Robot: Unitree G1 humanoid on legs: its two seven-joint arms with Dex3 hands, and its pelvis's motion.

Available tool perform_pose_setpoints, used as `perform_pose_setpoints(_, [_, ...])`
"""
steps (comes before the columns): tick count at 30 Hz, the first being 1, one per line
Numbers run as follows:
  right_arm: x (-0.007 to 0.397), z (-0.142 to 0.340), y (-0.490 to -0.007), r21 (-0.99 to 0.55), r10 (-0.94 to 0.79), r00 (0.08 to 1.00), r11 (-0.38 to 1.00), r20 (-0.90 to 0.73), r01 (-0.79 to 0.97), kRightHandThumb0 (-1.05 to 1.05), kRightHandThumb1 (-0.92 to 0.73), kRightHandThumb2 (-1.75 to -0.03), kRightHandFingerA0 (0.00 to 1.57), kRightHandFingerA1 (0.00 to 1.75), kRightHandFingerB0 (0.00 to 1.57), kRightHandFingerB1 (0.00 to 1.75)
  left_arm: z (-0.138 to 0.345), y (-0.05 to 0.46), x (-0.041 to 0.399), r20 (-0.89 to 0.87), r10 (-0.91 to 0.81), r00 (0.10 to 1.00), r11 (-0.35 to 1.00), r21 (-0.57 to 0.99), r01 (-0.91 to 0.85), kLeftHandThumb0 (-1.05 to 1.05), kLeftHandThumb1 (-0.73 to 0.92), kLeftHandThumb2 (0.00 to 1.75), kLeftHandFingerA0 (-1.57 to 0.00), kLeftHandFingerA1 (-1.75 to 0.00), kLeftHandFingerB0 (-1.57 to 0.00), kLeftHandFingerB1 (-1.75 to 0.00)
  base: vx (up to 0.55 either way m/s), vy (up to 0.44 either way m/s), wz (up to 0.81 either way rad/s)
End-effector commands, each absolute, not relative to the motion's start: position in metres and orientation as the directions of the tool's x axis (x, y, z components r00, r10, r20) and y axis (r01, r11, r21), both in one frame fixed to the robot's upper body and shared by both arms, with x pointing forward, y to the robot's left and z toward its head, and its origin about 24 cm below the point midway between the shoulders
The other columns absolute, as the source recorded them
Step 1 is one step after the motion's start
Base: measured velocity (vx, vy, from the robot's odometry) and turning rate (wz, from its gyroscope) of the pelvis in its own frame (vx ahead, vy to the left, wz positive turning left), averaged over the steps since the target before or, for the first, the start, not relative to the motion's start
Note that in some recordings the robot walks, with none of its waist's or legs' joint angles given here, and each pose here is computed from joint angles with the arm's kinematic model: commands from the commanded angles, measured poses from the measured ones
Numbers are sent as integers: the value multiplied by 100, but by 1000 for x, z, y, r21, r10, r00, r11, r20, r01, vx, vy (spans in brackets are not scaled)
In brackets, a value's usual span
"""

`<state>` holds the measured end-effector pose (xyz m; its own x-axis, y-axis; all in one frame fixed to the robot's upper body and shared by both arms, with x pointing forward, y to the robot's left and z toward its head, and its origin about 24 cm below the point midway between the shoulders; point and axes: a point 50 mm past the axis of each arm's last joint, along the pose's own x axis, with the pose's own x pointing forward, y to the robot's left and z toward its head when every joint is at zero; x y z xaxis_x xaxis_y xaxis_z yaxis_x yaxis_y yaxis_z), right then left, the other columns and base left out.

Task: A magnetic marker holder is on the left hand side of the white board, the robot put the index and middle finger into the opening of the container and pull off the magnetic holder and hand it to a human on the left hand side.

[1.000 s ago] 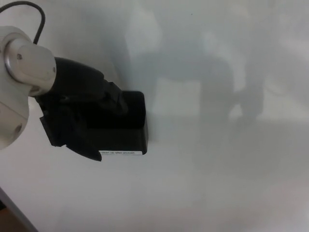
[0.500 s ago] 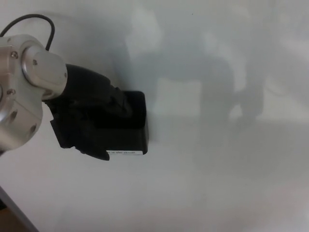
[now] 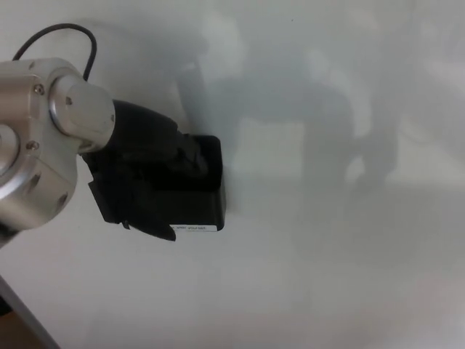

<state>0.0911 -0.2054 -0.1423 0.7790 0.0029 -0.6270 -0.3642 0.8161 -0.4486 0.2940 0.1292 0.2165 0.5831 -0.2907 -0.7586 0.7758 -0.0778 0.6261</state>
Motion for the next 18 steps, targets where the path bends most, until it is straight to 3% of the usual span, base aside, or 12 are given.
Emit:
perform_pose_setpoints(1, [92, -141, -211, -462, -5, 785, 811, -620, -360, -69, -80, -64, 64, 49, 30, 31, 237, 128, 292, -682, -261, 683, -118, 725, 679, -81, 47, 87, 0, 0, -9, -7, 0, 0, 0])
perform_pose_setpoints(11, [87, -142, -211, -464, -6, 777, 804, -630, -371, -70, -80, -64, 66, 51, 31, 31, 248, 129, 282, -649, -286, 705, -126, 754, 644, -80, 48, 87, -1, -9, -10, -13, 0, 0, 0])
perform_pose_setpoints(13, [80, -142, -211, -448, 1, 769, 812, -639, -374, -68, -79, -64, 65, 50, 31, 31, 245, 130, 279, -656, -290, 697, -107, 745, 658, -77, 45, 86, 0, -12, -3, -13, 0, 0, 0])
perform_pose_setpoints(18, [80, -143, -210, -459, -3, 770, 804, -638, -377, -65, -79, -64, 65, 49, 32, 31, 233, 131, 281, -696, -229, 680, -151, 716, 682, -81, 47, 88, 0, 0, -5, -9, 0, 0, 0])
